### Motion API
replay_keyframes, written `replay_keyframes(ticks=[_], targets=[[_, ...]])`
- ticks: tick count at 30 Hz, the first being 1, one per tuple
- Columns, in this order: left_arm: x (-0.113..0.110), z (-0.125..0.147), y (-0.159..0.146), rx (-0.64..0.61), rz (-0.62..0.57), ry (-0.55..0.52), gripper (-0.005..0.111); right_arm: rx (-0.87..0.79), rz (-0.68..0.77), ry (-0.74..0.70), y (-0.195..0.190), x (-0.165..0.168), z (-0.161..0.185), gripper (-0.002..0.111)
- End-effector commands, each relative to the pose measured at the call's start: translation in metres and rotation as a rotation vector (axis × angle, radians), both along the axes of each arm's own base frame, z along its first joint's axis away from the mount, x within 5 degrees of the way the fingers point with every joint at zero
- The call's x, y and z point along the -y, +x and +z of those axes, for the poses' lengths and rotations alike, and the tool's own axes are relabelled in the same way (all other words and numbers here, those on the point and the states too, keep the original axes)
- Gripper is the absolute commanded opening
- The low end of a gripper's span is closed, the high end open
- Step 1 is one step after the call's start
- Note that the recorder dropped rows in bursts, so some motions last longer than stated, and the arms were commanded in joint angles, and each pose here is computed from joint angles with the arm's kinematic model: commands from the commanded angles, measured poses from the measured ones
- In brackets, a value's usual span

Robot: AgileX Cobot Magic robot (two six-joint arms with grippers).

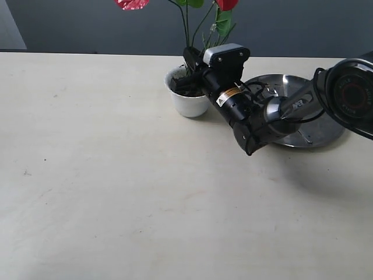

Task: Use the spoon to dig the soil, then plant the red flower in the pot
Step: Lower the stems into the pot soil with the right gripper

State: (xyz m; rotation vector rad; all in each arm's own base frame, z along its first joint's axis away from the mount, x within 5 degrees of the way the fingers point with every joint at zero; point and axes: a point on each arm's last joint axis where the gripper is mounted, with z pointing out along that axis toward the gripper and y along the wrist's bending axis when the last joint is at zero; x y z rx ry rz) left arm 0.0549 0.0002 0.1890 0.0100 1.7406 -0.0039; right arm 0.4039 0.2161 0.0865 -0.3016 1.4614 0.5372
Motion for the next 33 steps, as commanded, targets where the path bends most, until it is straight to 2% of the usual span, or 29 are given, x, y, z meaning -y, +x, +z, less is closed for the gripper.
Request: replay_keyframes(ticks=[1,11,22,33], targets=[[0.0,0.001,0.0,0.007,-0.006,0.002,0.001,-0.211,0.013,-0.136,-0.007,0.004,-0.038,-0.001],[0.0,0.001,0.0,0.007,-0.006,0.002,0.001,-0.257,0.075,-0.217,-0.011,0.0,-0.046,-0.001],[0.0,0.001,0.0,0.007,-0.006,0.002,0.001,-0.351,0.083,-0.317,-0.015,0.002,-0.058,-0.001],[0.0,0.002,0.0,0.011,-0.007,0.002,0.001,-0.365,0.079,-0.296,-0.015,0.002,-0.058,-0.001]])
